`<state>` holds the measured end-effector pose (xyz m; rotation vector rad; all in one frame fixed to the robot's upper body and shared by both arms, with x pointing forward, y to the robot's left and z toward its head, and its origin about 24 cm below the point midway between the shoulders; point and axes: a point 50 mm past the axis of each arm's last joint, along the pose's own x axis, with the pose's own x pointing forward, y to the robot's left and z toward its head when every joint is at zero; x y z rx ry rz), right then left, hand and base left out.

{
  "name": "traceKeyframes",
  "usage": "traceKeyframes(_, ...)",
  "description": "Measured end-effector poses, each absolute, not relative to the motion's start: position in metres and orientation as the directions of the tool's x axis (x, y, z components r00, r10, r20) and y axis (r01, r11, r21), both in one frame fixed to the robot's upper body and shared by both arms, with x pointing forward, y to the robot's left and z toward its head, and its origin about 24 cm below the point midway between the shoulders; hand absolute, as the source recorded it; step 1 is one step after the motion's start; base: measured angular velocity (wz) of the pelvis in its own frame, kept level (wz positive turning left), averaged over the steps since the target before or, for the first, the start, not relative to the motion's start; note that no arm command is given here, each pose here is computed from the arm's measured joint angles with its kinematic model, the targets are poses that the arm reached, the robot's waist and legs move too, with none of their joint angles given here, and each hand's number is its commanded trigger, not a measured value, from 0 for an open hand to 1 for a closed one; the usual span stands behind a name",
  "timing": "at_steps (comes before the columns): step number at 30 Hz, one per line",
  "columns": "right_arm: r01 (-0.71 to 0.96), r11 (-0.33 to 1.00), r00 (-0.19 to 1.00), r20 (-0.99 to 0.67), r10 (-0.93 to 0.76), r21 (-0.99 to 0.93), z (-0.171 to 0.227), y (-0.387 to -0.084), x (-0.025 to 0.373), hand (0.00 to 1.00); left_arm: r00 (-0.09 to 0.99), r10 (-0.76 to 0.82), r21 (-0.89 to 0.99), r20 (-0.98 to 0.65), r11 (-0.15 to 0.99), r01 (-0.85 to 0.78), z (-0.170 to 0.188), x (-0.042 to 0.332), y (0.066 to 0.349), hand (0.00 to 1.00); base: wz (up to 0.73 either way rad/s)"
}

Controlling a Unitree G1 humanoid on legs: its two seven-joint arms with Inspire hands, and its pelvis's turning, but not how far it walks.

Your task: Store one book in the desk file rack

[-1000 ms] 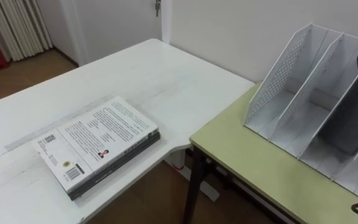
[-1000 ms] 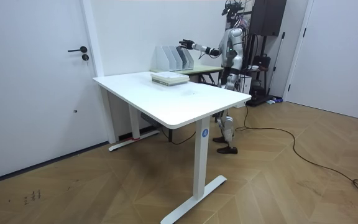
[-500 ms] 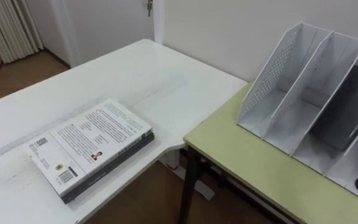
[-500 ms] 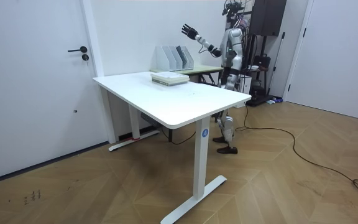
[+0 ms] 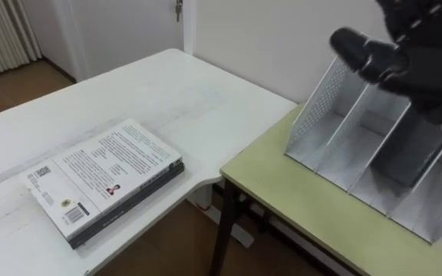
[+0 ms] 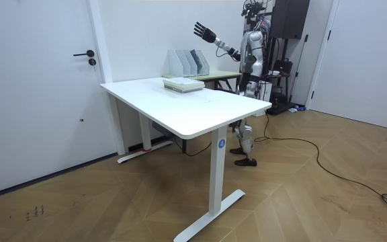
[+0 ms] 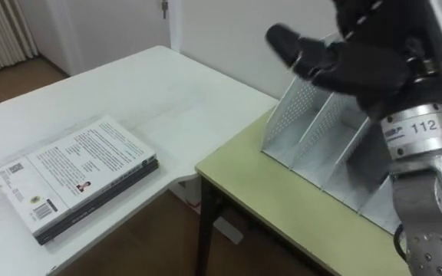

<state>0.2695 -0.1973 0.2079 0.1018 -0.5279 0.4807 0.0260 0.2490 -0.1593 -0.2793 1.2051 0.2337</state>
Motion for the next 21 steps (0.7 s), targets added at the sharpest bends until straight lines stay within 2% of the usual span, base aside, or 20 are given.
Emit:
traceKeyframes(3, -0.560, 0.821, 0.714, 0.437, 0.547, -0.113, 0.200, -0.184, 0.269, 0.00, 0.334, 0.025, -0.085, -0.942, 0.947, -0.310, -0.158, 0.027, 0.254, 0.00, 0.00)
traceKeyframes(6, -0.676, 0.703, 0.655, 0.257, 0.711, -0.221, 0.172, -0.166, 0.264, 0.00, 0.337, 0.012, -0.093, -0.941, 0.951, -0.294, -0.157, 0.037, 0.256, 0.00, 0.02)
traceKeyframes(9, -0.796, 0.574, 0.591, -0.040, 0.806, -0.195, 0.110, -0.154, 0.253, 0.00, 0.329, 0.000, -0.081, -0.944, 0.970, -0.231, -0.153, 0.050, 0.265, 0.00, 0.04)
traceKeyframes(11, -0.839, 0.522, 0.545, -0.233, 0.806, -0.155, 0.075, -0.153, 0.245, 0.00, 0.342, -0.009, -0.085, -0.940, 0.975, -0.207, -0.152, 0.060, 0.265, 0.00, 0.06)
traceKeyframes(15, -0.903, 0.424, 0.410, -0.439, 0.800, -0.071, 0.034, -0.158, 0.224, 0.00, 0.325, -0.022, -0.092, -0.945, 0.975, -0.201, -0.153, 0.063, 0.263, 0.00, 0.11)
traceKeyframes(18, -0.905, 0.425, 0.365, -0.558, 0.745, -0.024, 0.008, -0.171, 0.215, 0.00, 0.324, -0.024, -0.093, -0.946, 0.976, -0.198, -0.153, 0.066, 0.263, 0.00, 0.11)
traceKeyframes(21, -0.865, 0.500, 0.290, -0.767, 0.572, 0.045, -0.041, -0.203, 0.191, 0.00, 0.307, -0.017, -0.089, -0.951, 0.971, -0.221, -0.155, 0.063, 0.262, 0.00, 0.04)
